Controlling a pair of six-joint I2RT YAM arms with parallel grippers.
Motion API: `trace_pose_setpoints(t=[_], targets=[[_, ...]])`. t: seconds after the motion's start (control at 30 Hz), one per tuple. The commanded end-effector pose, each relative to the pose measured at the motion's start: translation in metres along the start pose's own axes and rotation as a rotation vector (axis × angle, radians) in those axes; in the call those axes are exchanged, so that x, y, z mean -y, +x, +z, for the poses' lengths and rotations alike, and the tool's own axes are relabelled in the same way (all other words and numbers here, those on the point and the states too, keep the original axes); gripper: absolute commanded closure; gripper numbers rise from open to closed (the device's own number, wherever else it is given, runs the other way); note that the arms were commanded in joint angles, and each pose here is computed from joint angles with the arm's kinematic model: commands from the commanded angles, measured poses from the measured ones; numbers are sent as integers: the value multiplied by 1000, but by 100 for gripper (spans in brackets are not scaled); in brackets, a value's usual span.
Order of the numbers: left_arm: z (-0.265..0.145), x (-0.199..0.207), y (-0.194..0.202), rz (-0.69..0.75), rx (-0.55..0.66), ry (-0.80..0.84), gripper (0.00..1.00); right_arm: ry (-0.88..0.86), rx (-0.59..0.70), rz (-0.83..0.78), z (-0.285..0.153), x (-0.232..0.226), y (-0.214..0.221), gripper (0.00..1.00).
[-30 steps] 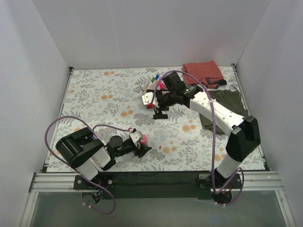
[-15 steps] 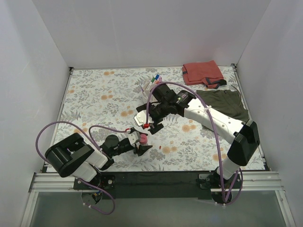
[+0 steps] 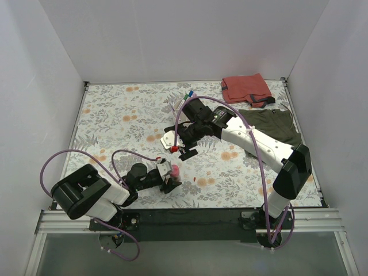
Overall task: Sort the stationery into containers
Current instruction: Move the pen to the center of the board.
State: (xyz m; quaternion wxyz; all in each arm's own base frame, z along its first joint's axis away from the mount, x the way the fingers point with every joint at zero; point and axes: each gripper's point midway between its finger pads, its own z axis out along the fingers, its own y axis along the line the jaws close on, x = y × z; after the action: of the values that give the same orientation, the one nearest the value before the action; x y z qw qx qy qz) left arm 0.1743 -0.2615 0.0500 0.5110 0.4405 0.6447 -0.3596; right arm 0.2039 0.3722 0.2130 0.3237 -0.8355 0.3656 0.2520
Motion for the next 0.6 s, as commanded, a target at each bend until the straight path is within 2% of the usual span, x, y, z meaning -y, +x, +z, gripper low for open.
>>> trace_pose_setpoints(t=[0.0,0.03,0.17,0.3,0.43,0.57], targets=[[-2,1,10,-34,-53,1,46,27,3,3,-13,2,-11,18],[-2,1,10,-31,-59,5,47,32,5,5,-14,2,-12,18],[2,-2,15,-50,-84,-2,61,34,8,28,-15,0,-13,20],[6,-8,16,-67,-87,-29,62,41,-5,41,-15,-1,-9,21],[10,-9,14,-73,-83,-28,68,64,-15,59,-19,-4,-2,23],[16,-14,9,-77,-63,-38,66,80,-29,100,-25,-10,6,23]])
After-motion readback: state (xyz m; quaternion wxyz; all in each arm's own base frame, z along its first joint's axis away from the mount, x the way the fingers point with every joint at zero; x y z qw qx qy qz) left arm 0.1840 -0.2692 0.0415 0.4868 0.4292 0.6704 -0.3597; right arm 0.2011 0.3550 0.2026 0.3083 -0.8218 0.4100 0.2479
